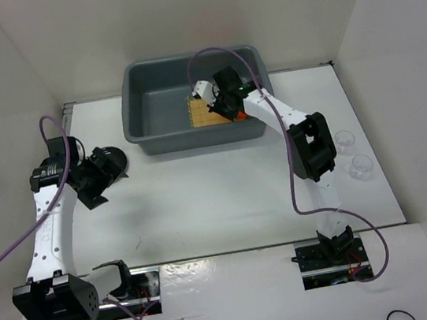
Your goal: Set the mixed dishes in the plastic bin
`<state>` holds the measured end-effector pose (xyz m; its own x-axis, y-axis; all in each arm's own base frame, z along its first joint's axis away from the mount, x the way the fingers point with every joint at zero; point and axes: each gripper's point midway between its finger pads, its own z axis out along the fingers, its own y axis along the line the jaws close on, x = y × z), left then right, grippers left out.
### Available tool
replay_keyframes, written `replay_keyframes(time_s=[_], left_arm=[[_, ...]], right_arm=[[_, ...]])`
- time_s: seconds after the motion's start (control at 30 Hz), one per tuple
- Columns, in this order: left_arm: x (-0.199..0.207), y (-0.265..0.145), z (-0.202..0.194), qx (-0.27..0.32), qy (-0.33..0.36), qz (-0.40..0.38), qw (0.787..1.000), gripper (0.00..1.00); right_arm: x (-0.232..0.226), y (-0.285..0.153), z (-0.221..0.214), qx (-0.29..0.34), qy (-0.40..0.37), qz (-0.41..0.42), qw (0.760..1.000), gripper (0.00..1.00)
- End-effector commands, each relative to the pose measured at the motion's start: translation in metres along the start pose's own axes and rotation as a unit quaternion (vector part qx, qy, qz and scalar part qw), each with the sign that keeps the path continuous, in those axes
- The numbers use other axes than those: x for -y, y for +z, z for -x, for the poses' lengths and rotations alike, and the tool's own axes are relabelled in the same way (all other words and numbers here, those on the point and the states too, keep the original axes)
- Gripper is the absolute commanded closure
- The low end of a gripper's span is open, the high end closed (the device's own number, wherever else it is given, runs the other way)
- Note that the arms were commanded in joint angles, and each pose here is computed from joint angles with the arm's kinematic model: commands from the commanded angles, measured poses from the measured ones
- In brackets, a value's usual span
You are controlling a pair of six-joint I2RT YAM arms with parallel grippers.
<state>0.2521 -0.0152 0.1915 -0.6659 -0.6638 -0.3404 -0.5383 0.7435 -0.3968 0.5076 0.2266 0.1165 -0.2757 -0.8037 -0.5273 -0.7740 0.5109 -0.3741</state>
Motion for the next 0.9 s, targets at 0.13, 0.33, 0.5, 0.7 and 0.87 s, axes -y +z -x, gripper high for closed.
replay_keyframes(time_s=[0.13, 0.33, 0.5, 0.7, 0.87], left_arm=[[-0.002, -0.006, 0.002, 0.004, -0.01, -0.028, 1.0, 0.0], [-0.007, 0.0, 0.005, -0.008, -0.022, -0.016, 1.0, 0.0], [-0.019, 0.028, 0.01, -0.027, -0.042, -0.017, 0.999, 0.0], [-0.032, 0.068, 0.036, -0.03, -0.076, -0.018, 0.997, 0.0], [-0.048, 0.112, 0.048, -0.064, -0.078, 0.016, 0.995, 0.0]], right_arm=[[-0.006, 0.032, 0.022, 0.035, -0.015, 0.007, 0.999, 1.0], [-0.007, 0.055, 0.033, 0.046, -0.009, 0.026, 0.999, 0.86], [0.017, 0.021, 0.067, 0.089, 0.034, 0.03, 0.995, 0.64], [0.072, -0.087, 0.11, 0.177, 0.123, 0.019, 0.976, 0.27], [0.058, -0.14, 0.1, 0.178, 0.117, 0.03, 0.976, 0.23]])
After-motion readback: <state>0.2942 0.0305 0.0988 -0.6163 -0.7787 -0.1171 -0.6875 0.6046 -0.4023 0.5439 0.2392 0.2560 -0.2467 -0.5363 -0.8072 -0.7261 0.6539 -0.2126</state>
